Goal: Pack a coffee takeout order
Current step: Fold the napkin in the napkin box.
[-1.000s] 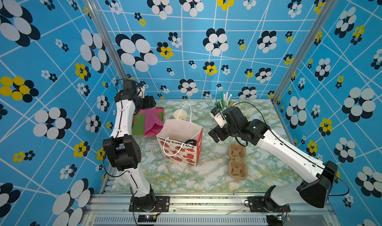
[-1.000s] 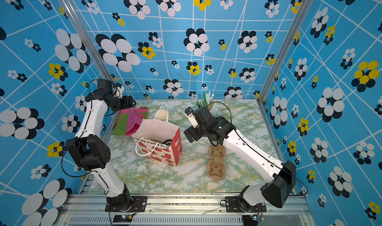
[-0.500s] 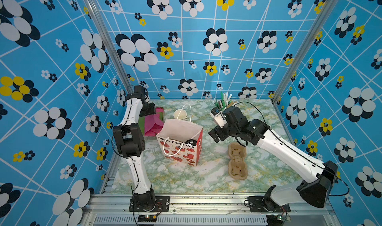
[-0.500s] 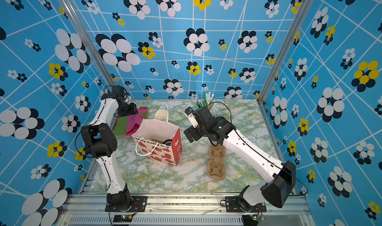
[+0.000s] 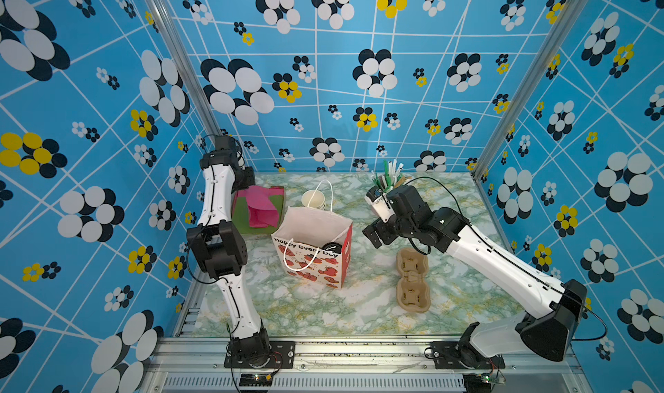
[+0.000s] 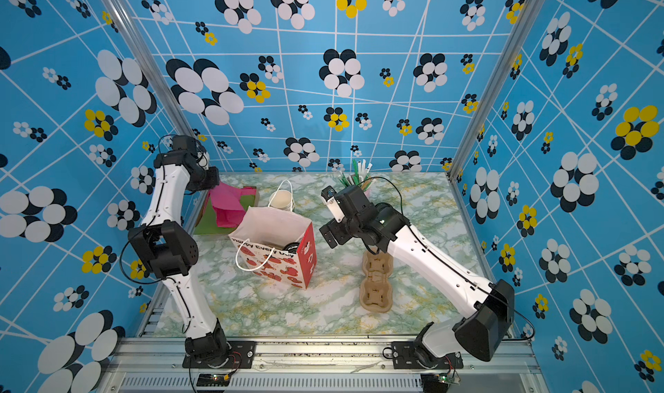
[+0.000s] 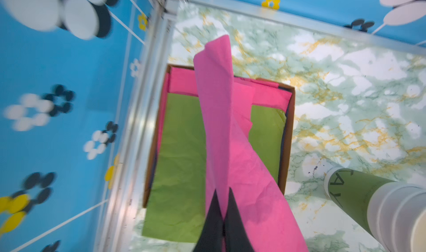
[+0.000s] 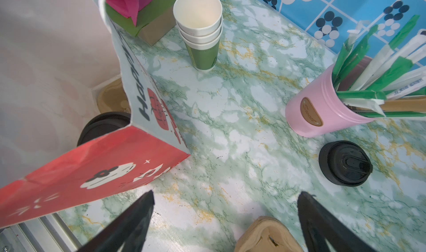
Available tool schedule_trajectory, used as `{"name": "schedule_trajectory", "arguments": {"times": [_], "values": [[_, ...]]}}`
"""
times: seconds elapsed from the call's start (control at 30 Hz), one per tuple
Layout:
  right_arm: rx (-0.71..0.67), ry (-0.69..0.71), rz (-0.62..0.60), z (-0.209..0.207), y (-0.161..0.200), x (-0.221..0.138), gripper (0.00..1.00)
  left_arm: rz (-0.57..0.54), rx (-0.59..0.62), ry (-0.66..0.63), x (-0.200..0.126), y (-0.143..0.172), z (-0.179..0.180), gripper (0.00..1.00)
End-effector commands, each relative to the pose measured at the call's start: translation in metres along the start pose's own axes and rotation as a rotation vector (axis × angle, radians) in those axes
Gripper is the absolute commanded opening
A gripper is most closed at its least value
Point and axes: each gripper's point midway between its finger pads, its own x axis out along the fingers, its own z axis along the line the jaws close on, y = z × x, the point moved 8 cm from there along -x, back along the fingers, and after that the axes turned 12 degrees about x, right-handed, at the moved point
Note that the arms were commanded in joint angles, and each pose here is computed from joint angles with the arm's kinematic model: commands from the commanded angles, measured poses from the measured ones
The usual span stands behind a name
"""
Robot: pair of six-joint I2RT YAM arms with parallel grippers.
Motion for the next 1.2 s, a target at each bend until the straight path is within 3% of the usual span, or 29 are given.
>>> {"name": "schedule_trajectory", "arguments": {"times": [0.0,0.17,0.4,0.5,0.7,0.9,1.17], "values": [[-0.001,0.007,-0.016,-0.003,-0.004,-0.006,0.99,-0.076,0.084,-0.092,-0.070,-0.012,0.001,0.00],[-0.002,0.004,-0.012,-0.003,-0.004,-0.005,0.99,-0.038,0.220,-0.194,-0.078,-0.019,-0.019,0.00],[-0.003,0.017,-0.008,-0.005,-0.001,-0.007,0.99,0.084,0.373,-0.170,-0.024,-0.017,-0.064,0.00],[0.001,0.022,-0.008,-0.006,0.001,-0.008,0.99,0.139,0.390,-0.100,0.007,-0.010,-0.081,0.00],[0.004,0.028,0.003,-0.007,0.004,-0.008,0.99,0.187,0.305,0.175,0.057,0.006,-0.110,0.00],[0.002,0.035,0.015,-0.007,0.006,-0.007,0.99,0.154,0.175,0.398,0.074,0.011,-0.110,0.00],[0.005,0.033,0.026,-0.007,0.006,-0.003,0.99,0.180,0.081,0.402,0.090,0.030,-0.068,0.00]]}}
